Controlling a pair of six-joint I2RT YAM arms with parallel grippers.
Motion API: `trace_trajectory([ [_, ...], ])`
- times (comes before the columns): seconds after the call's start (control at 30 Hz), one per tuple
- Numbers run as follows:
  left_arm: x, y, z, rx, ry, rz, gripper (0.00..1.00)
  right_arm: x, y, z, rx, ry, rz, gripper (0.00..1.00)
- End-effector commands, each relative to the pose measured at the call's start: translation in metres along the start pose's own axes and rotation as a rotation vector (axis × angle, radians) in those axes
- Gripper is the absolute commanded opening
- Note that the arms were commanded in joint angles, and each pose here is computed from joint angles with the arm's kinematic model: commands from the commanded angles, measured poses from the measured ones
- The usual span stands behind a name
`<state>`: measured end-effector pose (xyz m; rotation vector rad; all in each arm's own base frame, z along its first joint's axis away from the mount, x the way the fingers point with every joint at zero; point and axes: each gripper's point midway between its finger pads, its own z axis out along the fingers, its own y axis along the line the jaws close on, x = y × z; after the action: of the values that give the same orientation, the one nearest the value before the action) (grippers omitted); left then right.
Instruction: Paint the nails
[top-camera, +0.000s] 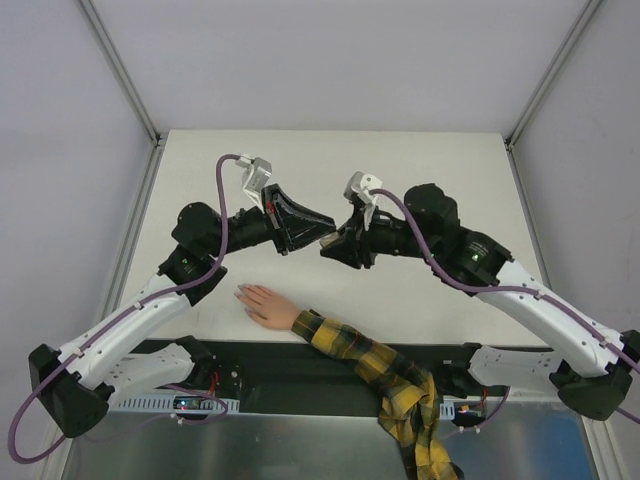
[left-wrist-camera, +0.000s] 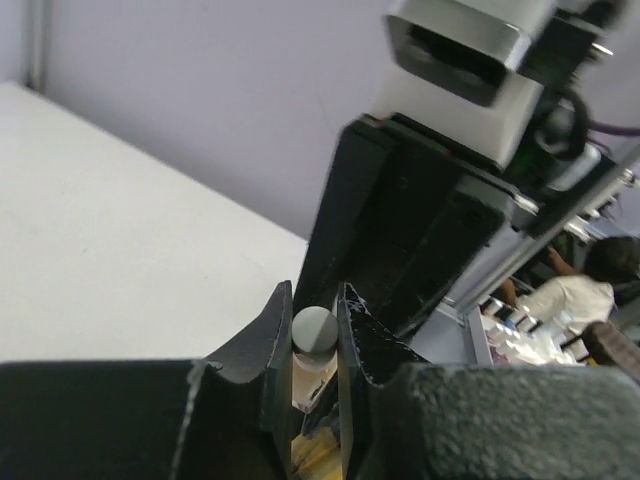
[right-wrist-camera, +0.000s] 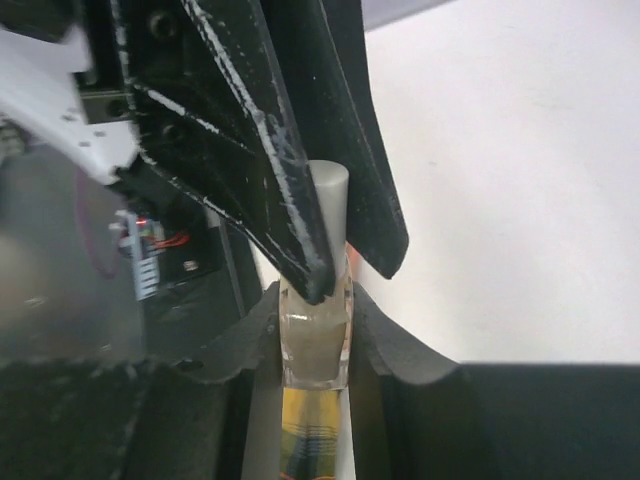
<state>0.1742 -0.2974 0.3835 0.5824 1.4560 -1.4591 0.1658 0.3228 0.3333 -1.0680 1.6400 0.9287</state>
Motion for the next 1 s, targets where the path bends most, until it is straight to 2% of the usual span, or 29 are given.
trace_trajectory([
  [0.0, 0.007, -0.067, -0.011, 0.41, 0.048, 0.072, 0.0, -0.05, 0.08, -0.039, -0.544, -0.209, -0.053, 0.0],
  [0.03, 0.013, -0.073, -0.015, 0.467, 0.074, 0.076, 0.0, -0.039, 0.125, -0.075, -0.882, -0.155, -0.046, 0.0],
  [0.07, 0.01, -0.081, -0.018, 0.509, 0.054, 0.074, 0.0, -0.045, 0.139, -0.088, -0.979, -0.203, -0.117, 0.0],
  [0.2, 0.012, -0.083, -0.018, 0.528, 0.074, 0.051, 0.0, -0.039, 0.149, -0.1, -1.02, -0.189, -0.125, 0.0],
  [0.33, 0.013, -0.069, -0.011, 0.434, 0.084, 0.021, 0.0, -0.038, 0.113, -0.072, -0.778, -0.182, -0.076, 0.0],
  [0.37, 0.006, -0.066, -0.007, 0.401, 0.071, 0.042, 0.06, -0.034, 0.107, -0.066, -0.734, -0.162, -0.066, 0.0],
  [0.4, 0.013, -0.057, -0.006, 0.341, 0.106, -0.001, 0.22, -0.032, 0.1, -0.06, -0.693, -0.146, -0.059, 0.0],
  [0.47, 0.008, -0.051, -0.006, 0.275, 0.087, 0.019, 0.48, -0.027, 0.087, -0.05, -0.6, -0.106, -0.048, 0.0],
  [0.53, 0.004, -0.04, -0.008, 0.178, 0.052, -0.002, 0.66, -0.022, 0.068, -0.038, -0.484, -0.082, -0.049, 0.0],
  [0.67, -0.002, -0.013, -0.015, -0.031, 0.011, -0.048, 0.76, -0.015, 0.041, -0.026, -0.312, -0.04, -0.024, 0.0],
  [0.7, -0.011, 0.003, -0.019, -0.14, -0.052, -0.063, 0.77, -0.013, 0.036, -0.023, -0.288, -0.034, -0.022, 0.0],
  [0.77, -0.007, 0.017, -0.024, -0.218, -0.071, -0.097, 0.77, -0.009, 0.027, -0.017, -0.243, -0.022, -0.025, 0.0],
  [0.97, -0.015, 0.021, -0.03, -0.254, -0.126, -0.109, 0.73, -0.011, 0.017, -0.004, -0.15, -0.005, -0.032, 0.0],
])
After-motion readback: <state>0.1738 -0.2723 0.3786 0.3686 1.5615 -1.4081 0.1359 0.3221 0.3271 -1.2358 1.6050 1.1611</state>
